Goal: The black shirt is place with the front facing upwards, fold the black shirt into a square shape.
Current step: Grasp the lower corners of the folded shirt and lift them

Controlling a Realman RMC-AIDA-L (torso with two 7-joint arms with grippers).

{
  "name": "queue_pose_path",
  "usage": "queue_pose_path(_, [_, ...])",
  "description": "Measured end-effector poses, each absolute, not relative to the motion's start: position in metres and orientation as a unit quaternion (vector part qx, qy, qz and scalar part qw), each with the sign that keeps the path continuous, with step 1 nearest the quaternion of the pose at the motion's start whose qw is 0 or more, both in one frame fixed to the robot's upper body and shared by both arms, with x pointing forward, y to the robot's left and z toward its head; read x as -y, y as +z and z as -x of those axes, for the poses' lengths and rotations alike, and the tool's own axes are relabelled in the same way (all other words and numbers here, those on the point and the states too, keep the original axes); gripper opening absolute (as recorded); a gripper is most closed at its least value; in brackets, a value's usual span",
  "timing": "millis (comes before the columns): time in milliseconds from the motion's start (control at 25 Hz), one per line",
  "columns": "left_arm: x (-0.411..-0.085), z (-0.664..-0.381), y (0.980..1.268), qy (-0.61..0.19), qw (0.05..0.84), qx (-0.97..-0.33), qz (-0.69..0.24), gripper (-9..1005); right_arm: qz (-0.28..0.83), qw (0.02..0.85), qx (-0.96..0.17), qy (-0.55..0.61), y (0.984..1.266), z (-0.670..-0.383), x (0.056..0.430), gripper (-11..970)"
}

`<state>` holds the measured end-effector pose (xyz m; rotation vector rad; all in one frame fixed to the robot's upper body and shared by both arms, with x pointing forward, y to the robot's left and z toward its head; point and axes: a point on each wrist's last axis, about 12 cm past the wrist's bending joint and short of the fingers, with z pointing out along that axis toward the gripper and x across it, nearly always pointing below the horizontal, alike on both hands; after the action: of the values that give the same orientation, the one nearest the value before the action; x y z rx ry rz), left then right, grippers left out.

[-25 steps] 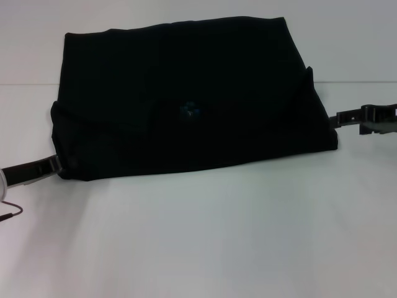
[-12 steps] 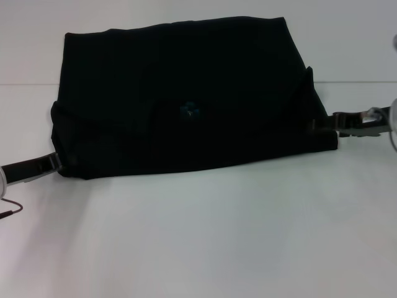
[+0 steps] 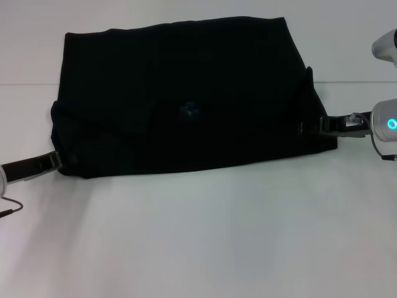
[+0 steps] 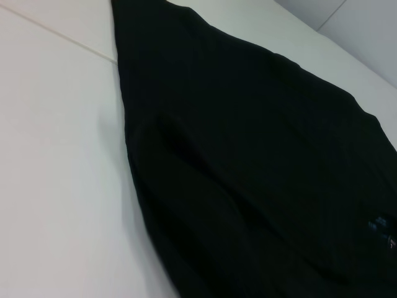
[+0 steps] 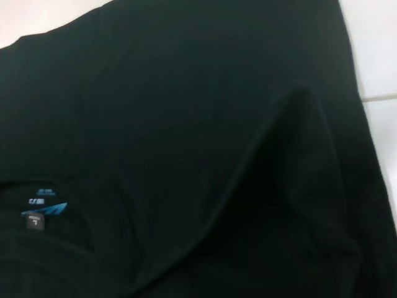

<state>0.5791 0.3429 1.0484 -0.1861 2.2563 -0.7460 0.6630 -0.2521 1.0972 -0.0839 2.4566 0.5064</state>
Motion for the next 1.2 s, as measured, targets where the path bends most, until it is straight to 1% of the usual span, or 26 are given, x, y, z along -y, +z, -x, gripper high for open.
queue_pose_path(200, [-0.342,-0.580,1.049,-0.291,0.370,-0.879,0.071,51,0.034,0.311,-0.931,0.186,1.095,-0.662,0.254,740])
queue_pose_path(440, [-0.342,-0.580,1.049,-0.292,0.370,-0.879,0.070,51,0.037,0.311,-0.932,0.183,1.094,-0.661,0.256,516])
queue_pose_path(640, [-0.342,-0.579,1.050,-0.297,0.374,-0.876,0.070,52,0.036,0.310,-0.932,0.183,1.093,-0.660,0.256,263])
queue_pose_path(960, [-0.341,-0.577,1.052,-0.311,0.371,-0.873,0.059,52,0.040,0.305,-0.933,0.188,1.093,-0.657,0.258,65])
queue_pose_path(1200, [-0.346,-0.571,1.057,-0.335,0.358,-0.870,0.055,52,0.040,0.297,-0.932,0.203,1.097,-0.646,0.272,58])
